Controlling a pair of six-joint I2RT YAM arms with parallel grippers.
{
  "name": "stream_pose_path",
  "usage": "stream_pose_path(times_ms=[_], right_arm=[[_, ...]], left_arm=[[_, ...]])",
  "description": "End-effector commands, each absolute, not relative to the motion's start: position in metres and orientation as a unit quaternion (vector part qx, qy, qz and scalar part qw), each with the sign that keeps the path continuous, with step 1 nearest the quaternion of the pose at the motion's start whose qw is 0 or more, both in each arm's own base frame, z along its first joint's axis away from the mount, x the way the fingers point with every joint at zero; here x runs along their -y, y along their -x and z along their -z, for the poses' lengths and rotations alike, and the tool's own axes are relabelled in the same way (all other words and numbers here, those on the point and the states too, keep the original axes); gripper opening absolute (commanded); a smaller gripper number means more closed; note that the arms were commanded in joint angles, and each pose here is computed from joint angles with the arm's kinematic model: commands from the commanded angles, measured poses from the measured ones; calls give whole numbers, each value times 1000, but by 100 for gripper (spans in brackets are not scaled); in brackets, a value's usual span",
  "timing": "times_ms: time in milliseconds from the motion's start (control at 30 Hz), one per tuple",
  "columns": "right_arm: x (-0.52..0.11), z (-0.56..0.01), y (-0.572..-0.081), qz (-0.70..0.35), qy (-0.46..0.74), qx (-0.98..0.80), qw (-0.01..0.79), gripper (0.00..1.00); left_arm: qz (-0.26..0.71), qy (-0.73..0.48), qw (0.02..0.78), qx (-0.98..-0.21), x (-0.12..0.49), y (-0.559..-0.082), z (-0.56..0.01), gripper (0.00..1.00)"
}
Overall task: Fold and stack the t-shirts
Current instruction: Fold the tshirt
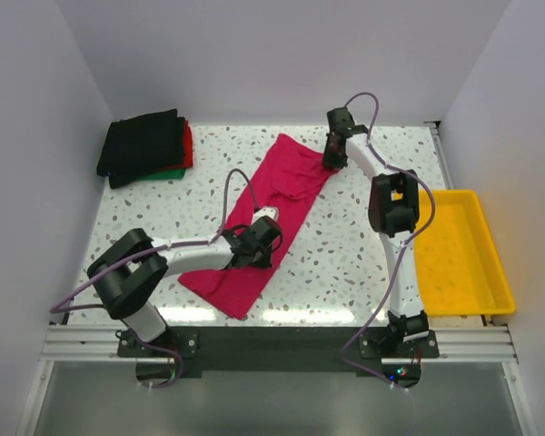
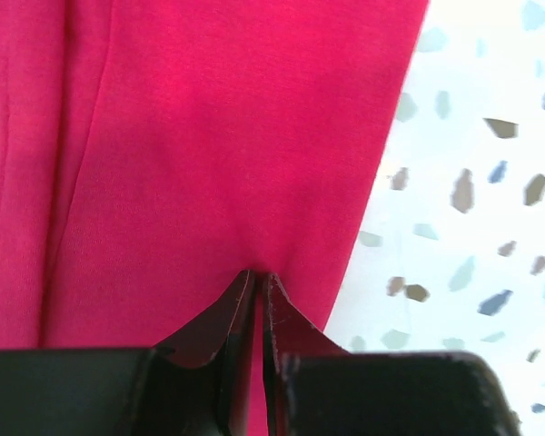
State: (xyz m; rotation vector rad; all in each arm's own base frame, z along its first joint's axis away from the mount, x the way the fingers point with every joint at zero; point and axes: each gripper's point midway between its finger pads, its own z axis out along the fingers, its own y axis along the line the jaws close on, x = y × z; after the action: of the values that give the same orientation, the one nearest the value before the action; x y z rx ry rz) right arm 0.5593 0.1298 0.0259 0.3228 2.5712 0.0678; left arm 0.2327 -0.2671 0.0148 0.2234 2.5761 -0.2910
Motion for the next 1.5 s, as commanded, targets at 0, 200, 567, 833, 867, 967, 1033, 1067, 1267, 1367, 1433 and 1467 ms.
stream_pose_path(times_ms=[0,200,567,833,867,967,1033,1067,1267,1367,1433,1467], right_arm=[[-106,7,-560,13,-123,-962,244,27],[-102,-4,-593,-2,-107,-954,281,29],[-120,-83,-623,-55,-64,-927,366,43],[-141,-168,-613,-120,-65,-895,425,48],[-154,-172,-603,-135,-54,-895,421,48],[-184,-169,-591,-151,-39,-895,419,47],[-202,-166,-587,-161,-30,-893,419,47],[-216,-165,-584,-170,-21,-893,417,46],[-268,-136,-581,-199,3,-894,402,45],[-283,-120,-583,-221,4,-893,392,45],[-290,-103,-586,-231,3,-895,382,44],[-293,-99,-585,-237,4,-895,378,44]], left_arm=[[163,-68,233,-956,296,-216,-11,12],[263,-41,204,-942,352,-207,-18,12],[338,-59,249,-906,398,-239,-100,27],[288,27,297,-910,292,-260,-111,31],[270,39,294,-916,274,-258,-99,31],[239,63,306,-919,246,-255,-92,19],[216,75,301,-926,229,-249,-79,10],[203,86,294,-930,219,-246,-68,8],[175,94,271,-942,198,-228,-36,2],[157,104,265,-946,187,-220,-24,0],[143,110,257,-949,176,-211,-13,0],[136,115,250,-952,171,-204,-6,0]])
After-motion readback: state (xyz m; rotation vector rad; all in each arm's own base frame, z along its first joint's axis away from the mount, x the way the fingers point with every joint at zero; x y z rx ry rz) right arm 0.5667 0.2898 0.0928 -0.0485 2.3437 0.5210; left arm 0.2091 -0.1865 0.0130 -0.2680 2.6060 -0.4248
